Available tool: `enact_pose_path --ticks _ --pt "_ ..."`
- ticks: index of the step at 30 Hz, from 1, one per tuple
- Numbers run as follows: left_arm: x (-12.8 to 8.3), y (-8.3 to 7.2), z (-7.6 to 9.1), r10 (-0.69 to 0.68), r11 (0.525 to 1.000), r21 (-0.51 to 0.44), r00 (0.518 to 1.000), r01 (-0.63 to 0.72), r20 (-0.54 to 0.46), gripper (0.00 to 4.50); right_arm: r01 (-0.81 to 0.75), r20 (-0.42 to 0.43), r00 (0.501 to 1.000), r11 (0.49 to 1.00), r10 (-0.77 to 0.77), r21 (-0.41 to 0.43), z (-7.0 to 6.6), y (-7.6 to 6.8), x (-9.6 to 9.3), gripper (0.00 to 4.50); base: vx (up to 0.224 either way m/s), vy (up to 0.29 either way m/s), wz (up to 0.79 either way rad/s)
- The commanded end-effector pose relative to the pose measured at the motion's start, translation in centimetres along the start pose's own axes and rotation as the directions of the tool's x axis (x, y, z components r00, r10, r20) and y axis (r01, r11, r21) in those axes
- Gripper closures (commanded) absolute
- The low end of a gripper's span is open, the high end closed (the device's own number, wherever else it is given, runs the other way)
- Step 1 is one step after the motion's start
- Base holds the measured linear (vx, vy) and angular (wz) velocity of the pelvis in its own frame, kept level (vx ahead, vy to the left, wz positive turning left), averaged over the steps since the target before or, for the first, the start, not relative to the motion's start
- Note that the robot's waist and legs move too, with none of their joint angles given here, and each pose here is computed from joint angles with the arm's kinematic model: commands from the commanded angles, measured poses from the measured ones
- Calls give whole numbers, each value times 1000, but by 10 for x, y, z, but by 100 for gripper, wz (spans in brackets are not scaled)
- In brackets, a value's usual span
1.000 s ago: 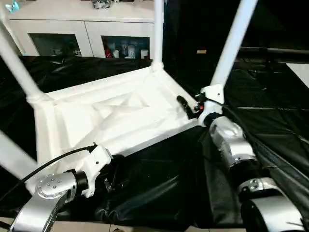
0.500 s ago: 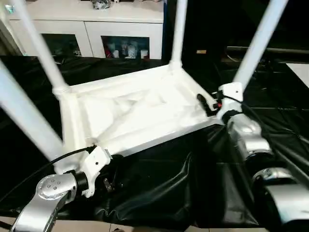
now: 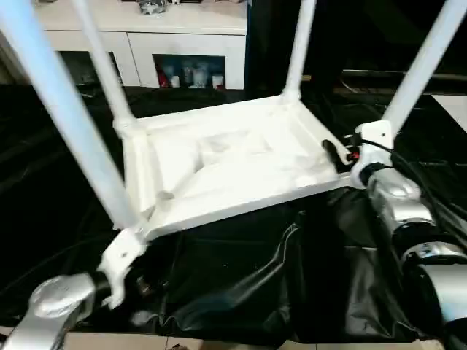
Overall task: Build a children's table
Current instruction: Rotate table base
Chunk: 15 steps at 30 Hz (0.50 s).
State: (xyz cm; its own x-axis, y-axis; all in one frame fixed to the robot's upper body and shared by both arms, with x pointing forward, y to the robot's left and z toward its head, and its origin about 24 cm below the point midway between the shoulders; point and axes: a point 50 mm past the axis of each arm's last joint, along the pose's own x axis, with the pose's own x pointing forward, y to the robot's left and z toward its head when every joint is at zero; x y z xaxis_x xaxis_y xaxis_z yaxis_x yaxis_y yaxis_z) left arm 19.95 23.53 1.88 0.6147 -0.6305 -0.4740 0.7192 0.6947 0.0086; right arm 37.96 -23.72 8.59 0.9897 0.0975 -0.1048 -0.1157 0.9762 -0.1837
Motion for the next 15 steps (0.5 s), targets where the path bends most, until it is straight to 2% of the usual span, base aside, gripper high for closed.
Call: enact_pose_path --ticks 1,6,10,15 --pt "-13 8 -1 33 999 -3 999 -33 4 10 69 43 997 998 -69 -1 14 -20 -1 69 0 0 0" --pt "-31 15 -4 74 997 -34 997 -73 22 10 48 57 997 999 -48 -6 18 -20 0 69 0 0 0" --pt "-46 24 -4 113 992 -53 993 -111 37 10 -45 85 995 999 45 -4 20 -6 3 69 0 0 0" --pt "-68 38 7 141 985 -116 986 -131 89 10 -266 102 958 963 268 -38 13 24 2 69 0 0 0"
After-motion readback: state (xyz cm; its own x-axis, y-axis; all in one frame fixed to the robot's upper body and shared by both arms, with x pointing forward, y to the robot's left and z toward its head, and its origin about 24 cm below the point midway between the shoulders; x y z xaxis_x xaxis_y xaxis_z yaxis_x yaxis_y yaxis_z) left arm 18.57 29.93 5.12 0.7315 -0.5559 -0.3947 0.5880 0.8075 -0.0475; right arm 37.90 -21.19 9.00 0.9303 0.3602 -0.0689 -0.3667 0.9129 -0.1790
